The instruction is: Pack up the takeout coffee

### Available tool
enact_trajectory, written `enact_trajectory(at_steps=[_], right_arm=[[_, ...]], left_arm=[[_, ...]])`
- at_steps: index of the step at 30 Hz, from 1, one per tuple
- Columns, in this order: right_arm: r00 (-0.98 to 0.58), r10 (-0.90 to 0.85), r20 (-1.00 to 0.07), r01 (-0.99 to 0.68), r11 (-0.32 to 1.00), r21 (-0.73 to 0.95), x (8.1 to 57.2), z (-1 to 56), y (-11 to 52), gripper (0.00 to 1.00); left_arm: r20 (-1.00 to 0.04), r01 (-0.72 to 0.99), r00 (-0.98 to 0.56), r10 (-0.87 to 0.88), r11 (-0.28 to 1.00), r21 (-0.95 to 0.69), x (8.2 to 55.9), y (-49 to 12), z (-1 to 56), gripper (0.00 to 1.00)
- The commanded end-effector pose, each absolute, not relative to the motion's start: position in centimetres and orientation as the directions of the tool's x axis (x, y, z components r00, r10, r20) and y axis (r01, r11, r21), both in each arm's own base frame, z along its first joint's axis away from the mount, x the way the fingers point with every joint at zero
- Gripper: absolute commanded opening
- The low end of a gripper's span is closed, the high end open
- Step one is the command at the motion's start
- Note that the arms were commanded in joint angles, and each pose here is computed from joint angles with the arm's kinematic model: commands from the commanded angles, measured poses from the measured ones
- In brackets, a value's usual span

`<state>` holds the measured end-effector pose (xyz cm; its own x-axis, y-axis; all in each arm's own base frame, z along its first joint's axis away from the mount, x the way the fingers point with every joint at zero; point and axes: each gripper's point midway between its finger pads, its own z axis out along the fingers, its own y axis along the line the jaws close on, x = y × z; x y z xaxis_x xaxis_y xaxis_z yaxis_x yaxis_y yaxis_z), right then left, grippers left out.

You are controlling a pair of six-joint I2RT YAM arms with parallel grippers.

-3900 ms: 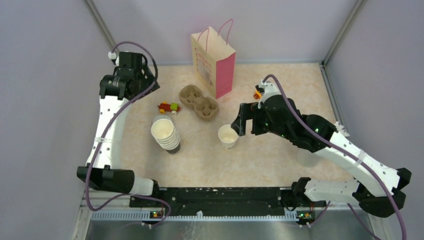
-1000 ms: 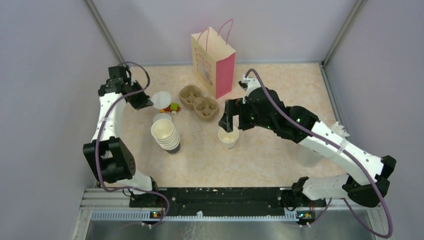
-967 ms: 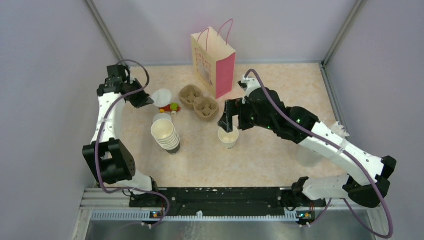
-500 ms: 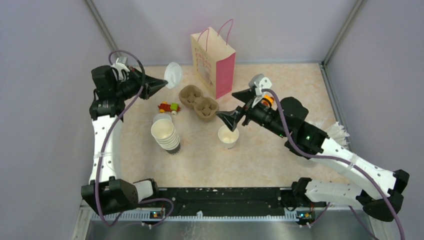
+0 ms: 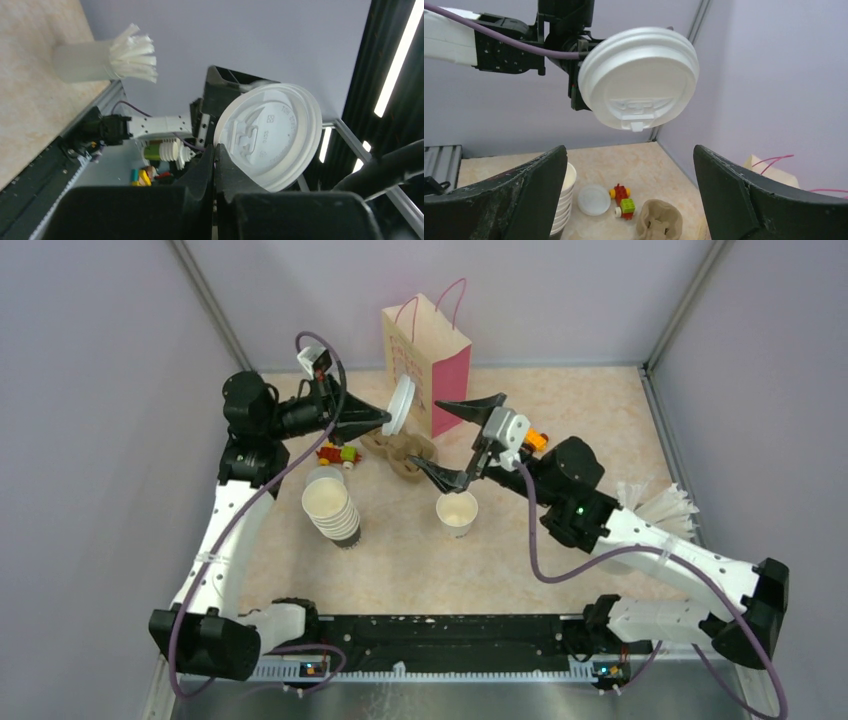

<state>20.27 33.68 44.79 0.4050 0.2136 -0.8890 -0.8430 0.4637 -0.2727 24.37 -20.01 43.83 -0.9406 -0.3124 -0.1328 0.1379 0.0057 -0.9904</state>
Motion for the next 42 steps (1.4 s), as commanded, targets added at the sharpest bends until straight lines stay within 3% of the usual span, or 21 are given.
enact_trajectory(at_steps=[1,21,29,42], right_arm=[[0.561,0.234,-0.794,-0.78,0.47,-0.413,19.8,48.1,34.7,0.94],[0.651,0.244,-0.719,-0.679,0.611,-0.408,21.6,51.4,35.8,0.93],[0.666,0.226,-0.71,-0.68,0.575,-0.455,20.9,51.1,36.1,0.89],[0.697,0.187,-0.693,-0.664,0.534,-0.524,19.7,50.2,35.2,0.94]], left_arm=[[-0.118,0.135,-0.968,-0.222,-0.062,-0.989,22.3,-20.7,45.5,0.0],[-0.06,0.073,-0.988,-0.143,-0.089,-0.993,21.0,-21.2,45.2,0.0],[-0.058,0.07,-0.99,-0.131,-0.083,-0.994,20.6,-21.2,45.0,0.0],[-0.038,0.049,-0.991,-0.131,-0.084,-0.995,20.4,-21.1,44.8,0.0]])
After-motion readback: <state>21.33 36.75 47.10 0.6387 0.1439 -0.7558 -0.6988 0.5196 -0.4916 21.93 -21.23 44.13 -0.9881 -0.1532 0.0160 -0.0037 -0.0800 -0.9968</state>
